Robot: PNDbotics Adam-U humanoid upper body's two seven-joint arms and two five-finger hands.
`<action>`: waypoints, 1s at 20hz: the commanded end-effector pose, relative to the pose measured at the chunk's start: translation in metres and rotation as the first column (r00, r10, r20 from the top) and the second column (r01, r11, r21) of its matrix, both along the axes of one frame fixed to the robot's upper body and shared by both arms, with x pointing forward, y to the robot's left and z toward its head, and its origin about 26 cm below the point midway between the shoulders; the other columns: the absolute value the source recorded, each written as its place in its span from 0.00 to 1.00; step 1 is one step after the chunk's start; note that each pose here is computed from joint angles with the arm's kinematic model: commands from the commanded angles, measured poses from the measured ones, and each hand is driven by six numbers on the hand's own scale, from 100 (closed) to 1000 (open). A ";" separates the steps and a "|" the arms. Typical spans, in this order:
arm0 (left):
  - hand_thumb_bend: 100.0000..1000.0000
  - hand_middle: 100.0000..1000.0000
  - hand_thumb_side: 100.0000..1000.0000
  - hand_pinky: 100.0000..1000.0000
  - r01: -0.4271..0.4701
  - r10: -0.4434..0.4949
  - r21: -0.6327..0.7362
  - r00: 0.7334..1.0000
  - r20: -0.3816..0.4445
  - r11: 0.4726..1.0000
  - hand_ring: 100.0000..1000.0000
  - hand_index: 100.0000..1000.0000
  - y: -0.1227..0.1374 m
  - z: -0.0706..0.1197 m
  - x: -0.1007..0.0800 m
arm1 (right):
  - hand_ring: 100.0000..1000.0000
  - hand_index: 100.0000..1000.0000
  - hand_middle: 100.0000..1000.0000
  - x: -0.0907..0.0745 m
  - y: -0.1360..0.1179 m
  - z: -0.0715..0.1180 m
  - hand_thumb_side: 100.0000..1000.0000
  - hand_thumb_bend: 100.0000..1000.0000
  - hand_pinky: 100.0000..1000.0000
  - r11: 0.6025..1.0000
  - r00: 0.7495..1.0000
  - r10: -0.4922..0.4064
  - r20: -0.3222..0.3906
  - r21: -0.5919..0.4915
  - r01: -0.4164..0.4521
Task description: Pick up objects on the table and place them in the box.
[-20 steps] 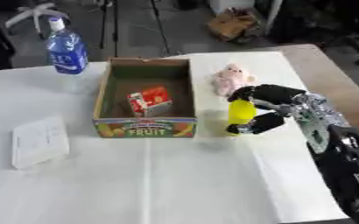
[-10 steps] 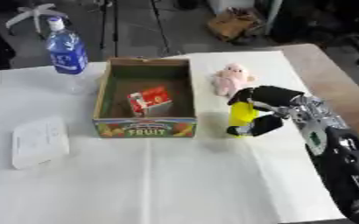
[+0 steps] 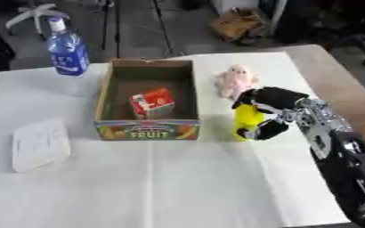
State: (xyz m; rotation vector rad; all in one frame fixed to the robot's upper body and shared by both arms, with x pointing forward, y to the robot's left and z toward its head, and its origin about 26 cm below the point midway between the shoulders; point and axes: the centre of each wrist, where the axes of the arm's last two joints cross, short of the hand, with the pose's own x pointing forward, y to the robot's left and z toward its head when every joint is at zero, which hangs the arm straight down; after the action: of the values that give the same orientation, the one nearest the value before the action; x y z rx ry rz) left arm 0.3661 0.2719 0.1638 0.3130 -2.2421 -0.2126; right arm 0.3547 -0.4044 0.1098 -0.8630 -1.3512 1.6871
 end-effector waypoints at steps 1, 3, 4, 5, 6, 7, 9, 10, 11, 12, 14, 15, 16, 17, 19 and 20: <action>0.48 0.72 0.92 0.63 -0.004 0.004 0.005 1.000 0.024 1.000 0.67 0.80 0.002 0.008 -0.001 | 0.38 0.84 0.75 0.002 -0.001 0.020 0.18 0.30 0.29 1.000 0.998 0.017 0.053 0.002 -0.017; 0.48 0.72 0.92 0.63 -0.004 0.004 0.006 1.000 0.024 1.000 0.67 0.80 0.002 0.008 -0.001 | 0.38 0.84 0.75 0.003 0.003 0.029 0.17 0.28 0.29 0.999 0.996 0.038 0.083 0.014 -0.040; 0.48 0.72 0.92 0.63 -0.004 0.004 0.006 1.000 0.024 1.000 0.67 0.80 0.002 0.008 -0.001 | 0.38 0.84 0.75 0.002 0.004 0.033 0.17 0.29 0.29 0.999 0.994 0.048 0.097 0.018 -0.050; 0.48 0.72 0.92 0.63 -0.004 0.004 0.006 1.000 0.023 1.000 0.67 0.80 0.002 0.008 -0.001 | 0.38 0.84 0.75 0.002 0.006 0.038 0.17 0.29 0.29 0.998 0.992 0.059 0.113 0.021 -0.062; 0.48 0.72 0.92 0.63 -0.004 0.004 0.006 1.000 0.023 1.000 0.67 0.80 0.002 0.008 -0.001 | 0.38 0.84 0.75 0.002 0.008 0.042 0.16 0.29 0.29 0.997 0.990 0.067 0.123 0.024 -0.070; 0.48 0.72 0.92 0.63 -0.004 0.004 0.007 1.000 0.023 1.000 0.67 0.80 0.002 0.008 -0.001 | 0.38 0.84 0.75 0.002 0.009 0.045 0.16 0.29 0.29 0.997 0.988 0.074 0.133 0.026 -0.078; 0.48 0.72 0.92 0.63 -0.004 0.004 0.007 1.000 0.022 1.000 0.67 0.80 0.002 0.007 -0.001 | 0.38 0.83 0.75 0.003 0.016 0.059 0.12 0.31 0.30 0.993 0.978 0.106 0.177 0.026 -0.112; 0.48 0.72 0.92 0.63 -0.004 0.003 0.008 1.000 0.022 1.000 0.67 0.80 0.002 0.007 -0.001 | 0.38 0.83 0.75 0.003 0.018 0.064 0.11 0.31 0.30 0.992 0.974 0.118 0.194 0.026 -0.125; 0.48 0.72 0.92 0.63 -0.003 0.003 0.008 1.000 0.021 1.000 0.67 0.80 0.002 0.007 -0.001 | 0.38 0.83 0.75 0.003 0.021 0.069 0.11 0.31 0.30 0.990 0.970 0.129 0.208 0.028 -0.138; 0.48 0.72 0.92 0.63 -0.003 0.003 0.008 1.000 0.020 1.000 0.67 0.80 0.002 0.007 -0.001 | 0.38 0.83 0.75 0.004 0.024 0.075 0.06 0.33 0.30 0.987 0.962 0.146 0.229 0.031 -0.157; 0.48 0.72 0.92 0.63 -0.001 0.001 0.009 1.000 0.017 1.000 0.67 0.80 0.001 0.006 -0.001 | 0.39 0.81 0.75 0.007 0.032 0.088 0.03 0.36 0.32 0.979 0.946 0.180 0.271 0.039 -0.198; 0.48 0.72 0.92 0.63 0.002 -0.002 0.009 1.000 0.016 1.000 0.67 0.80 0.001 0.006 -0.001 | 0.39 0.81 0.75 0.011 0.039 0.097 0.03 0.36 0.32 0.972 0.931 0.209 0.300 0.042 -0.232; 0.48 0.72 0.92 0.63 0.003 -0.003 0.009 1.000 0.015 1.000 0.67 0.80 0.001 0.006 -0.001 | 0.39 0.81 0.75 0.014 0.043 0.102 0.02 0.35 0.32 0.966 0.921 0.227 0.317 0.045 -0.253; 0.48 0.72 0.92 0.63 0.005 -0.005 0.010 1.000 0.015 1.000 0.67 0.80 0.000 0.005 -0.001 | 0.40 0.81 0.76 0.019 0.048 0.108 0.03 0.35 0.33 0.958 0.907 0.256 0.333 0.038 -0.284; 0.48 0.72 0.92 0.63 0.008 -0.008 0.010 1.000 0.013 1.000 0.67 0.80 -0.001 0.005 -0.001 | 0.40 0.81 0.76 0.027 0.057 0.114 0.03 0.35 0.34 0.941 0.885 0.311 0.348 0.018 -0.338; 0.48 0.72 0.92 0.63 0.009 -0.009 0.010 1.000 0.013 1.000 0.67 0.80 -0.001 0.005 -0.001 | 0.40 0.81 0.76 0.031 0.059 0.116 0.04 0.35 0.34 0.936 0.879 0.325 0.350 0.012 -0.351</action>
State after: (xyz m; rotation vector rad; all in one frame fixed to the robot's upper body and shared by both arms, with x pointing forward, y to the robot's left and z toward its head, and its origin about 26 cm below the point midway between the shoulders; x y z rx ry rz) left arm 0.3654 0.2711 0.1608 0.3067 -2.2334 -0.2116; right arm 0.3849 -0.3402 0.2130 -0.9233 -1.8758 1.7535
